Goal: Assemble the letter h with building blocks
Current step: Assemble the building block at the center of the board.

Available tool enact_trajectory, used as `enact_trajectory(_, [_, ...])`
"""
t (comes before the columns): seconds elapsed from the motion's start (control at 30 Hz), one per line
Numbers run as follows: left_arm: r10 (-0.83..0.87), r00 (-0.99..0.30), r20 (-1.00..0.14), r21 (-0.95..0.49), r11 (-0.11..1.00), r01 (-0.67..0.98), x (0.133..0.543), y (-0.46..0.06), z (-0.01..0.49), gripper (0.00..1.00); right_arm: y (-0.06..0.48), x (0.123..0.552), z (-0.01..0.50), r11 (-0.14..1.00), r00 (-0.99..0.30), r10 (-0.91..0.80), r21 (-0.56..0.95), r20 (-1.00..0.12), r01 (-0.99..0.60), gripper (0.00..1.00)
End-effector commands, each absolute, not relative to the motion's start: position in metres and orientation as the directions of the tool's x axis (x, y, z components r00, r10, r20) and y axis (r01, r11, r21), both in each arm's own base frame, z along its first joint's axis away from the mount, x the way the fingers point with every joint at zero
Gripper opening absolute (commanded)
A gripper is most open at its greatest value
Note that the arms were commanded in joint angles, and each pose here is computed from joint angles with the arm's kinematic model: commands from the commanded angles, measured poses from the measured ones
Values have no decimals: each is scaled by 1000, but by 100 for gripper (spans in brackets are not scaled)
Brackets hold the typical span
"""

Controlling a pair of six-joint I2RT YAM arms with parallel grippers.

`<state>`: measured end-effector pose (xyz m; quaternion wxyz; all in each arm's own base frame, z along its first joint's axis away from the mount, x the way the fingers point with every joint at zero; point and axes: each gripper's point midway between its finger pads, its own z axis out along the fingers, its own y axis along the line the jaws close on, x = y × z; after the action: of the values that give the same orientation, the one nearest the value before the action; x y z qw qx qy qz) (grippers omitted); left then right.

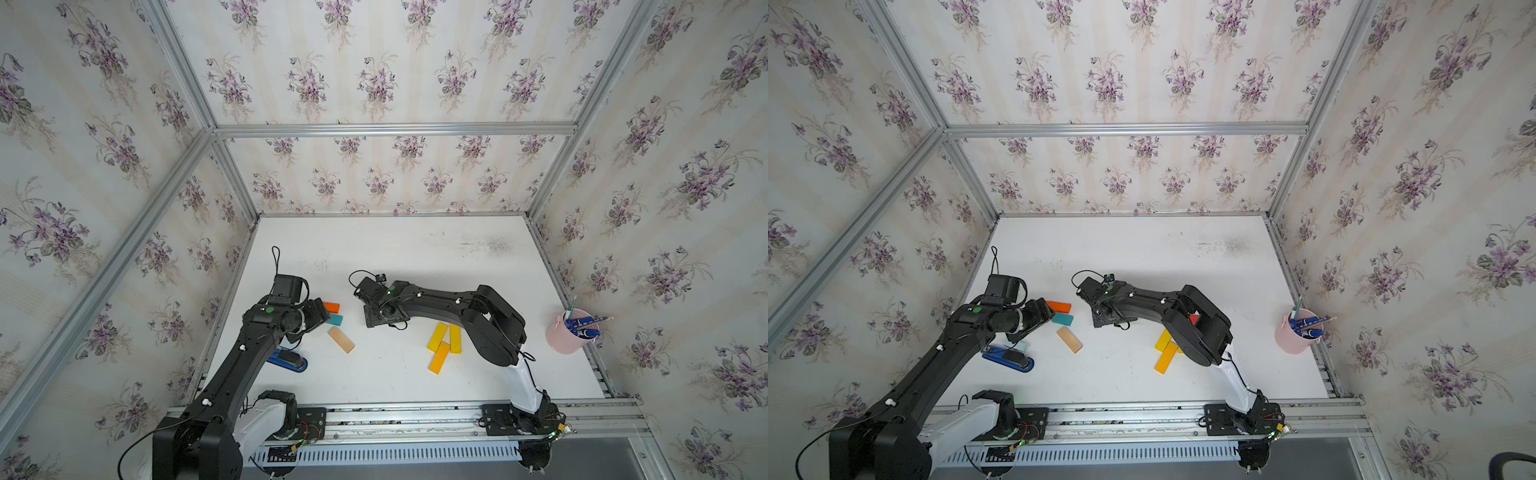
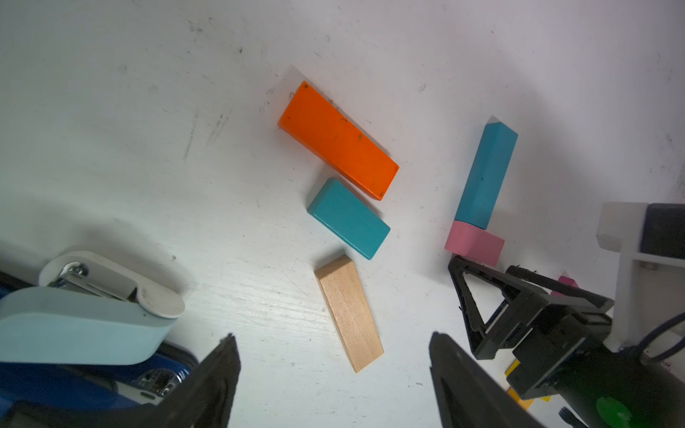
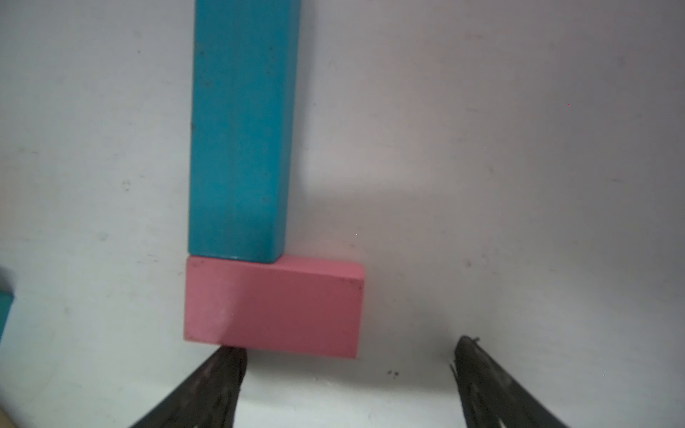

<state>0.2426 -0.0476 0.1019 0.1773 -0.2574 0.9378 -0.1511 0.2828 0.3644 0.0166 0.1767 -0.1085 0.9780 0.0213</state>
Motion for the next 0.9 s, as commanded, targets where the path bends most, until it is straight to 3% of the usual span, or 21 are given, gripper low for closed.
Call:
enact_trajectory(0.0, [-539,-802,-257,-379,820,-429,244,-48,103,83,359,283,12,974,-913,-220,-27,-343,-224,89])
enact_trajectory(0.23, [-539,-804,-249,-371,820,-435,242,-47,98,83,360,279,25,974,-914,-214,-11,-344,-224,89])
enact_trajectory(0.53, [-561,-810,-171,-344,804,-484,234,-52,77,83,361,270,122,963,-856,-155,120,-493,-243,89])
enact_trajectory(0.87, [-510,-855,-90,-266,840,-473,237,-77,55,78,343,254,123,961,-871,-111,173,-479,-217,87])
